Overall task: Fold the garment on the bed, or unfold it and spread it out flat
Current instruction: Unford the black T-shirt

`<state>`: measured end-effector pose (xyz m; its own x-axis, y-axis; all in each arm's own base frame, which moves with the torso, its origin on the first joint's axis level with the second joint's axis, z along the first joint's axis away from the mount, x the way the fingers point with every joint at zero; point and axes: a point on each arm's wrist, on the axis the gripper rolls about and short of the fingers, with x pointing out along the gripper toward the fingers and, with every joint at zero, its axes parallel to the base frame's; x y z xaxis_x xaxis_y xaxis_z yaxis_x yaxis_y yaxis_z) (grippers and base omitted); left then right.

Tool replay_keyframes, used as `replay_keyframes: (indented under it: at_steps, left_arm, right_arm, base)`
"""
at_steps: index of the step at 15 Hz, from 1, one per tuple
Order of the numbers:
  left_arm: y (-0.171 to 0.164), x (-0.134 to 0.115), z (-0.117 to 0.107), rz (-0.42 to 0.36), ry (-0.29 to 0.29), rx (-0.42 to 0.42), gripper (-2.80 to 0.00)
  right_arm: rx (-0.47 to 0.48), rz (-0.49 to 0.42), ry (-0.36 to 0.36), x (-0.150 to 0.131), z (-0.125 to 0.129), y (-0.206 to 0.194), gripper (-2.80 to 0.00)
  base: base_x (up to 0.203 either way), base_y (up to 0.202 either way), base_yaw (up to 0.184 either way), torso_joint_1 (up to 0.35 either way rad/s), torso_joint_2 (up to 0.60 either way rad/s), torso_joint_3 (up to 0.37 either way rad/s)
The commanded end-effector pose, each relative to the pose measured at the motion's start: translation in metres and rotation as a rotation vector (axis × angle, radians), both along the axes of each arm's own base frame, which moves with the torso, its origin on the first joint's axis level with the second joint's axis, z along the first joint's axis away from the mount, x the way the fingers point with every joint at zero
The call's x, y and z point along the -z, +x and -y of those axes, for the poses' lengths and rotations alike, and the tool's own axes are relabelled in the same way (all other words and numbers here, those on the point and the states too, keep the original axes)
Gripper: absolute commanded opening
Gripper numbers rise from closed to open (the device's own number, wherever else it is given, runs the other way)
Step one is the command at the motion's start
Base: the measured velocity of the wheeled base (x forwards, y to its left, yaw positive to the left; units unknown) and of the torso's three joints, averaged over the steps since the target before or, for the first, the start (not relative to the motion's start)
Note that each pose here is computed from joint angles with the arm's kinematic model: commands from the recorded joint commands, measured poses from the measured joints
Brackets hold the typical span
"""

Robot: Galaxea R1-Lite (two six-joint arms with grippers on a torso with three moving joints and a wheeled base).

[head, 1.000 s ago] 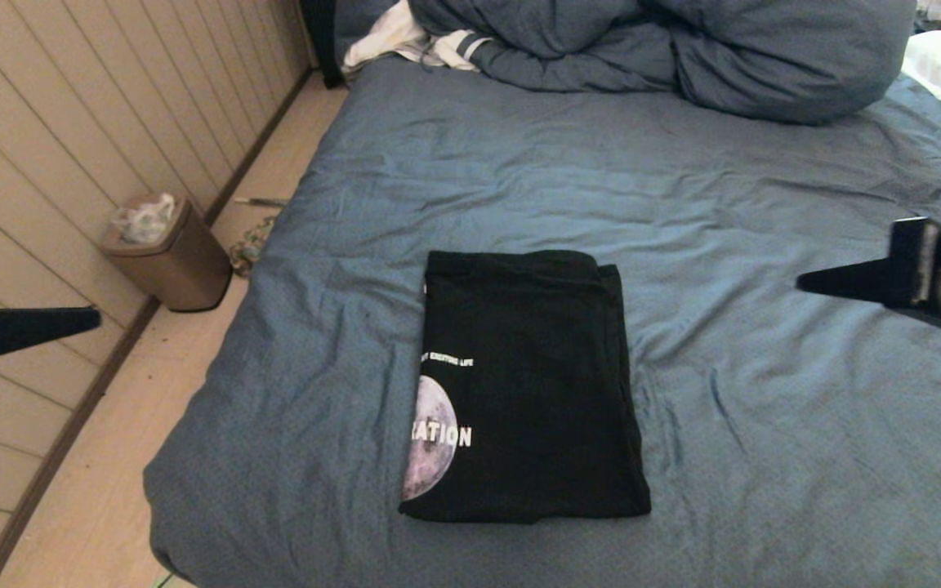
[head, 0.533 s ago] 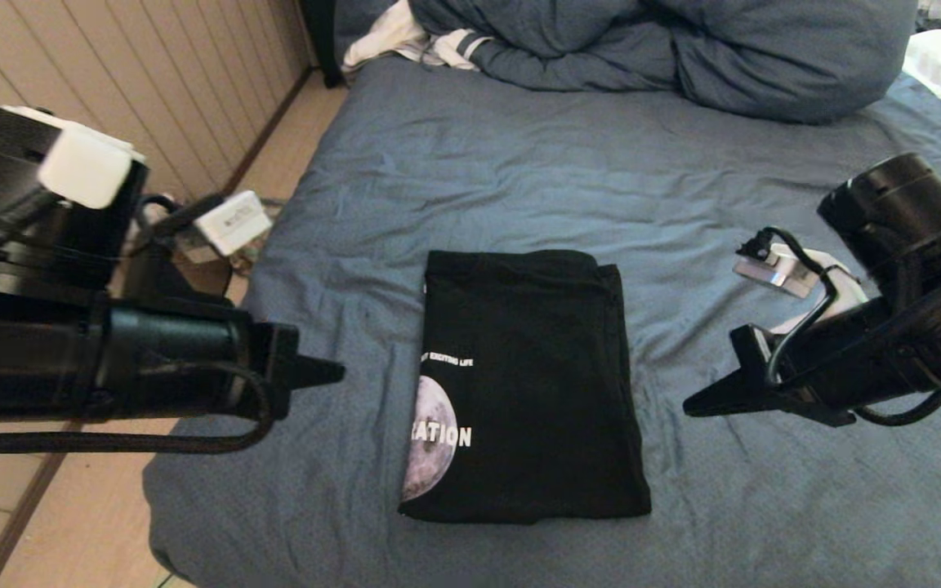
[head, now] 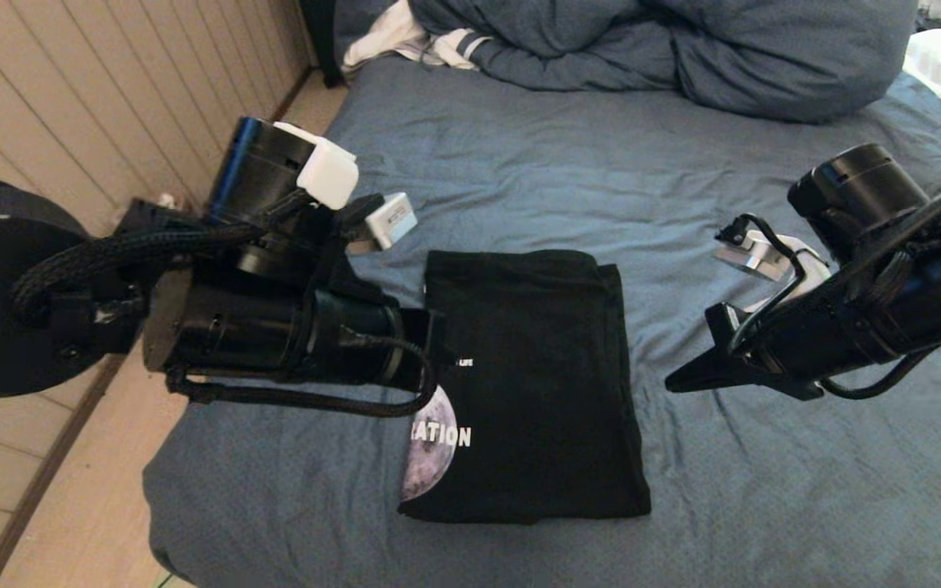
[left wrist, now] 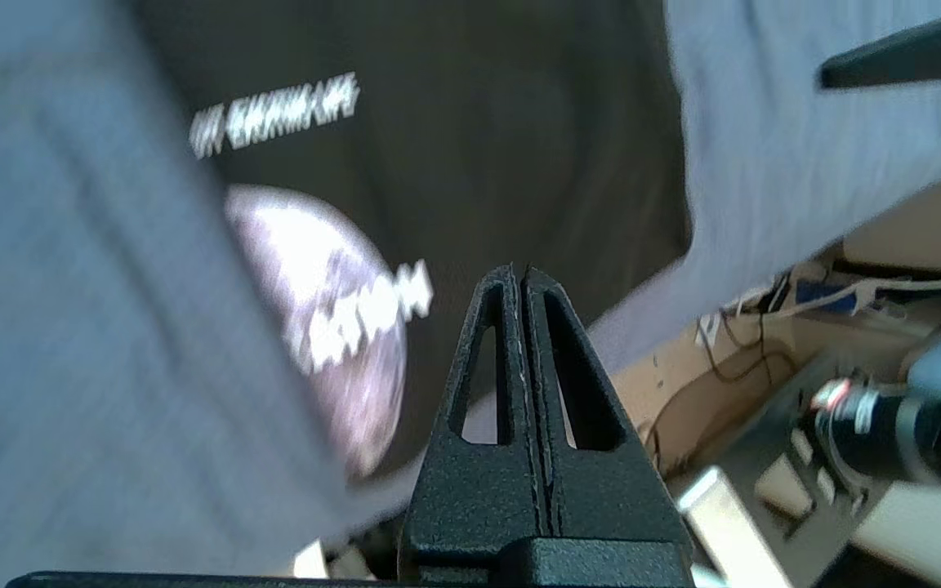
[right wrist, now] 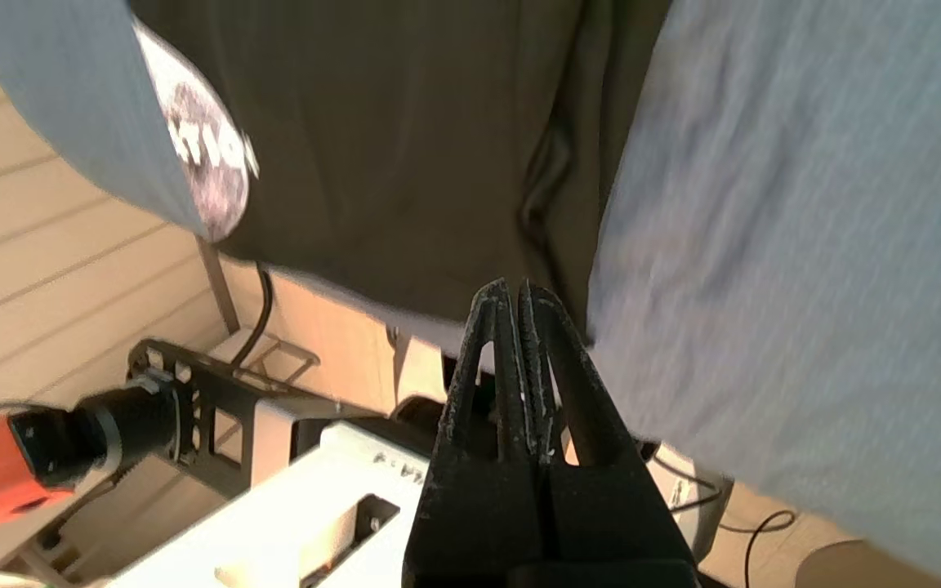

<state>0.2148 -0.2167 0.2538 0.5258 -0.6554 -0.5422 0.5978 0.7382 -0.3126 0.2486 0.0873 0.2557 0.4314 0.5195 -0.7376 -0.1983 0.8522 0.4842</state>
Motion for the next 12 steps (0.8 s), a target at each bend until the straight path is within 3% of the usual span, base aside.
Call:
replay_keyframes:
  at_steps: [1, 5, 8, 12]
  left_arm:
    - [0.018, 0.009, 0.022, -0.015, 0.008, 0.006, -2.8]
    - [0.031, 0.012, 0.062, -0.004, -0.015, 0.051, -2.8]
    - [0.028, 0.029, 0.095, -0.006, -0.003, 0.111, -2.8]
    - [0.02, 0.044, 0.129, 0.07, -0.012, 0.109, -2.8]
  right_arm:
    - [0.023, -0.006, -0.003, 0.002, 0.001, 0.014, -2.8]
    - [0.105, 0.065, 0.008, -0.014, 0.024, 0.024, -2.8]
    - [0.146, 0.096, -0.01, -0.018, 0.044, 0.028, -2.8]
    - [0.188, 0.091, -0.034, -0.013, 0.065, 0.028, -2.8]
  base:
    - [0.0, 0.0, 0.0, 0.0, 0.0, 0.0]
    - [0.0, 0.0, 0.0, 0.0, 0.0, 0.0]
    - [0.0, 0.0, 0.0, 0.0, 0.0, 0.0]
    - [0.0, 0.0, 0.0, 0.0, 0.0, 0.0]
